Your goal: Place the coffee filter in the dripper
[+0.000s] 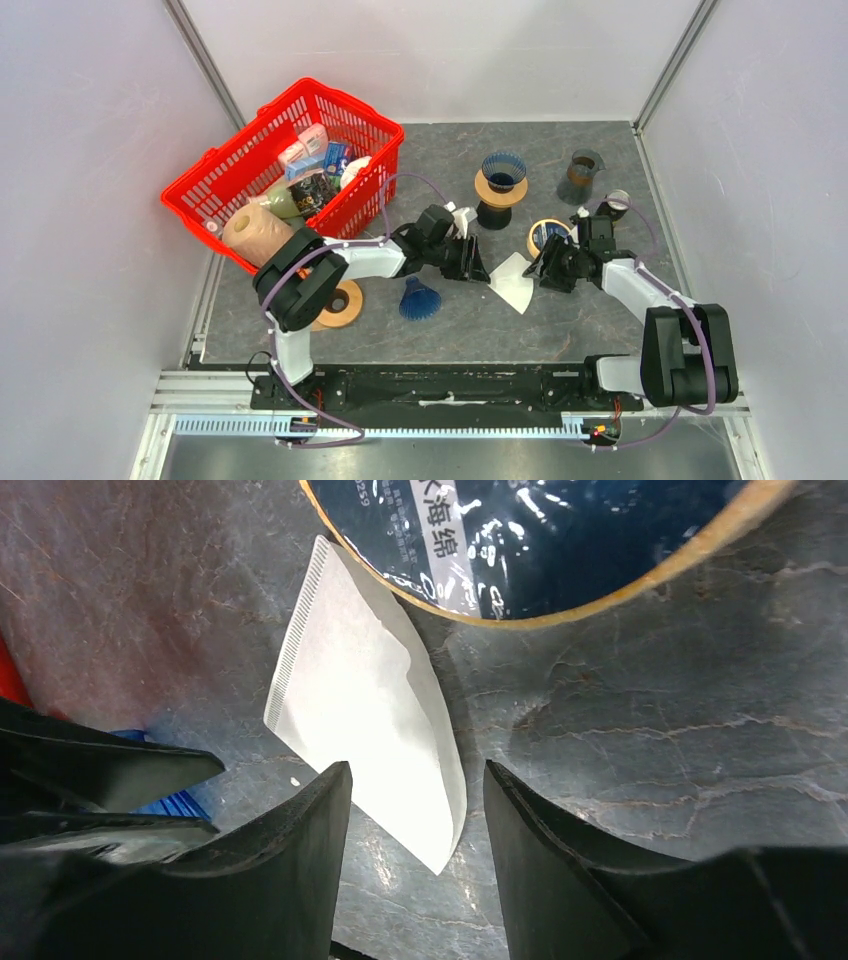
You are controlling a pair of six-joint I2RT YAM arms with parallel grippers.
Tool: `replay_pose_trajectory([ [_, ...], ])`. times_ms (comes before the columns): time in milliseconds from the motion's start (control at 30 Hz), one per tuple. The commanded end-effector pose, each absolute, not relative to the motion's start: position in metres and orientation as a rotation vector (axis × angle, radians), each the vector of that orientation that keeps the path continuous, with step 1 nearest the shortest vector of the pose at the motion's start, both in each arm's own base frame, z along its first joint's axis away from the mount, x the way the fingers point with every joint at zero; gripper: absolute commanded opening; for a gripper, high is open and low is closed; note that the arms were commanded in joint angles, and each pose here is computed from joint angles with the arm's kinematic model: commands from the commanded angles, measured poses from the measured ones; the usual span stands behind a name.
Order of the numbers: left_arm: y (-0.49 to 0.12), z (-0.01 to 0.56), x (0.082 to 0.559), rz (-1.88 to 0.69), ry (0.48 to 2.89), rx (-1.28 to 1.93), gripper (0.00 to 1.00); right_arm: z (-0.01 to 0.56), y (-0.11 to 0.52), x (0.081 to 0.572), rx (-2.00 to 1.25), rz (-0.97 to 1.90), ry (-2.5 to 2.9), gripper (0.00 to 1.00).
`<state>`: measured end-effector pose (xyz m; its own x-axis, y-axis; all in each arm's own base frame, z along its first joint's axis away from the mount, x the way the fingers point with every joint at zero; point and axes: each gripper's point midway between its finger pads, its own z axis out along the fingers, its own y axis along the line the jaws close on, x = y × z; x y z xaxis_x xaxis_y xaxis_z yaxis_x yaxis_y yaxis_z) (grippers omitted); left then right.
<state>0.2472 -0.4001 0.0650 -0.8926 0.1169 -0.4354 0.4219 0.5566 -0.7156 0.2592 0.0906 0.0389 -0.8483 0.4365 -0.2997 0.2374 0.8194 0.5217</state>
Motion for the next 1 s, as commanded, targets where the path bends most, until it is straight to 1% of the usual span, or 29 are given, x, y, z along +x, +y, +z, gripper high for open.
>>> replay_pose_trajectory([
  [0, -0.408, 0.060, 0.244, -1.218, 2.488, 0.494, 0.46, 0.040, 0.096, 0.274, 0.453, 0.657, 2.559, 0.59],
  [133, -0.412, 0.043, 0.237, -1.198, 2.531, 0.503, 0.35, 0.040, 0.108, 0.277, 0.434, 0.722, 2.558, 0.58],
  [333, -0.416, 0.018, 0.238, -1.150, 2.581, 0.482, 0.26, 0.052, 0.118, 0.278, 0.411, 0.780, 2.529, 0.57],
  [700, -0.416, 0.007, 0.243, -1.102, 2.600, 0.451, 0.23, 0.058, 0.139, 0.276, 0.354, 0.955, 2.515, 0.56],
  [967, -0.418, -0.001, 0.246, -1.074, 2.623, 0.458, 0.20, 0.044, 0.143, 0.278, 0.341, 0.952, 2.542, 0.55],
])
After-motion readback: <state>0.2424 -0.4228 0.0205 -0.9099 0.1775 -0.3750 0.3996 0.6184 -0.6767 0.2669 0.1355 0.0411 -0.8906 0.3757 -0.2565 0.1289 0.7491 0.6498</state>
